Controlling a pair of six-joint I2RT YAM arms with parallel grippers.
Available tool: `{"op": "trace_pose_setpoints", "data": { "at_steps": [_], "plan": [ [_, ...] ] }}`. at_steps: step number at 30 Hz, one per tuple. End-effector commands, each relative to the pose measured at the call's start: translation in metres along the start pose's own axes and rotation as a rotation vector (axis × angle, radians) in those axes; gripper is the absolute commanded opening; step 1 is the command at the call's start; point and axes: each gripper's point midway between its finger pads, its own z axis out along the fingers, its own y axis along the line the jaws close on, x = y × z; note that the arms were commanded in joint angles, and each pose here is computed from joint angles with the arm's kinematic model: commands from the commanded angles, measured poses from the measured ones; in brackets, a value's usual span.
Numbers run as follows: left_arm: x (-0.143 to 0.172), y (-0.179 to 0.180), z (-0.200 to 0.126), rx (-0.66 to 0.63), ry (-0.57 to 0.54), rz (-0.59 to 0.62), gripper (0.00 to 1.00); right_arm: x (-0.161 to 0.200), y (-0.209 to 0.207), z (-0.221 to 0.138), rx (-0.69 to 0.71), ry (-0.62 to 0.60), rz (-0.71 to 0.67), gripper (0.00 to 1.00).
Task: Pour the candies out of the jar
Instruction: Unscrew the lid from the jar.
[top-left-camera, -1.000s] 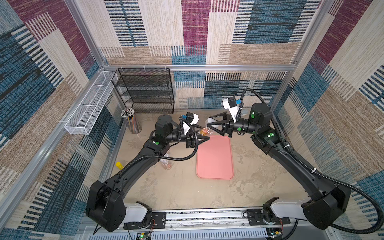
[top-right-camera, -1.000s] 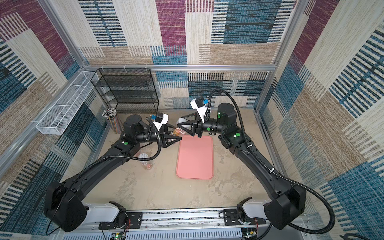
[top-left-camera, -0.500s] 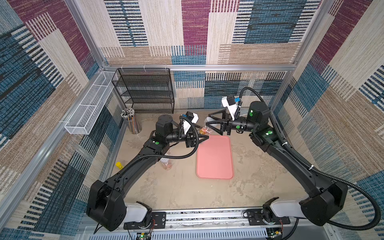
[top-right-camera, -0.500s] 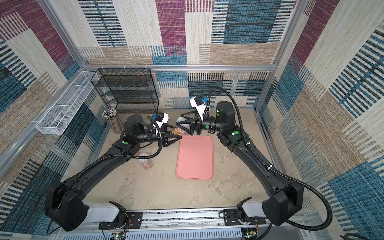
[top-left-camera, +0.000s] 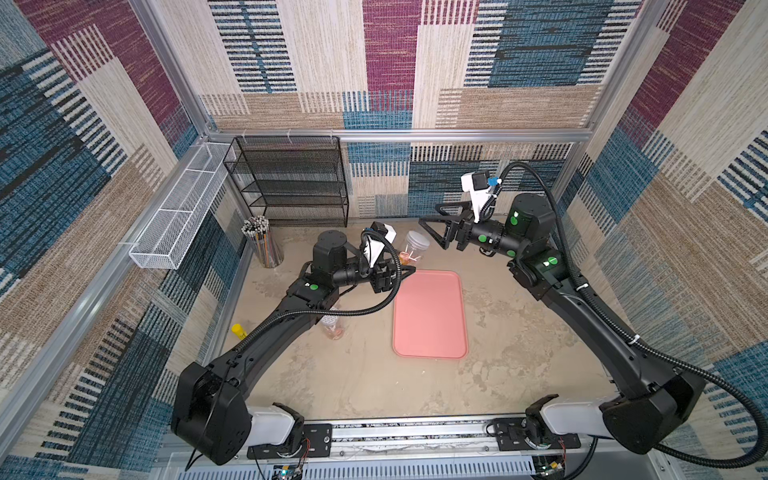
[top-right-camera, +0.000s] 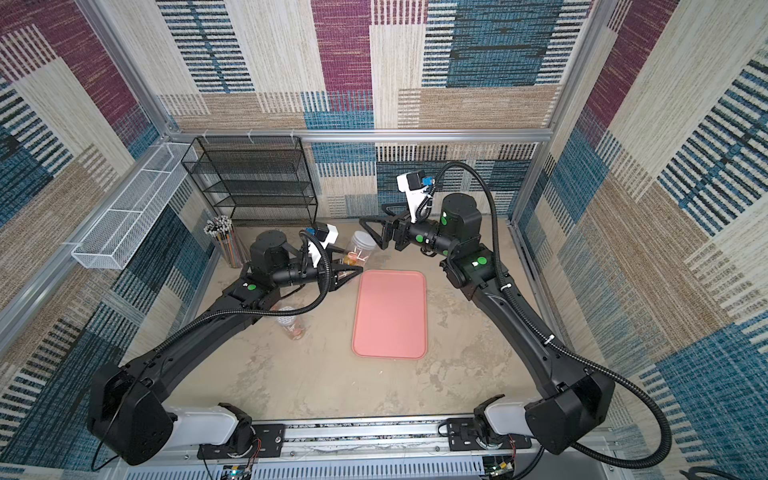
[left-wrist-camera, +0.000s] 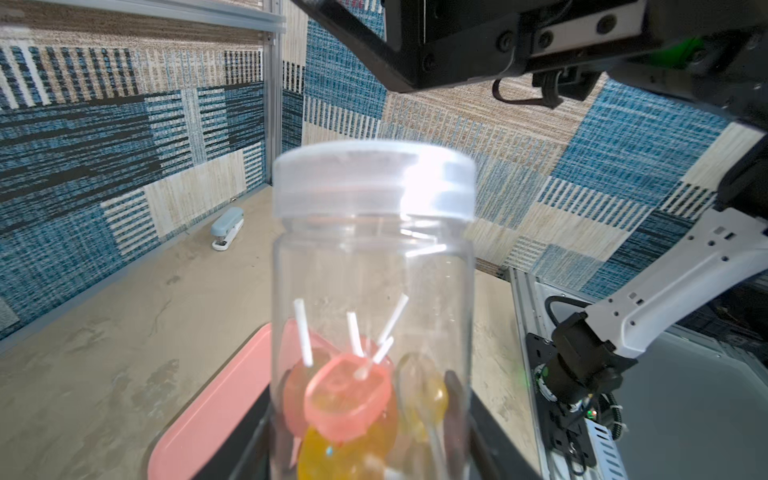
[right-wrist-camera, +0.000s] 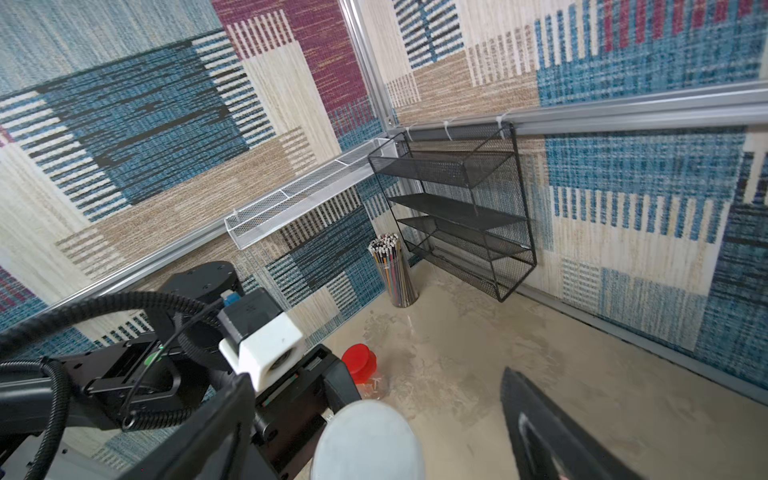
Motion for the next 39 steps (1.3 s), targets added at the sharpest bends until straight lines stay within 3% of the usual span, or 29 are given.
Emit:
{"op": "trace_pose_setpoints", "data": {
  "at_steps": [1, 14, 23, 29, 34, 39],
  "plan": [
    [-0.005, 0.011, 0.001, -0.09, -0.002, 0.057, 0.0, 0.01, -0.012, 0.005, 0.063, 0.029, 0.092, 0.92],
    [0.001, 0.027, 0.006, -0.242, 0.029, 0.105, 0.0, 0.048, -0.022, 0.023, 0.113, 0.115, 0.191, 0.86],
    [0.003, 0.025, 0.009, -0.256, 0.045, 0.13, 0.0, 0.056, -0.022, 0.035, 0.097, 0.138, 0.231, 0.79],
    [0.002, 0.025, 0.007, -0.273, 0.046, 0.145, 0.0, 0.058, -0.022, 0.037, 0.096, 0.142, 0.244, 0.69],
    [0.003, 0.025, 0.006, -0.279, 0.046, 0.141, 0.0, 0.058, -0.021, 0.037, 0.089, 0.138, 0.244, 0.48],
    [-0.004, 0.015, 0.006, -0.2, 0.011, 0.122, 0.0, 0.048, -0.002, 0.032, -0.004, 0.114, 0.162, 0.39]
  ]
}}
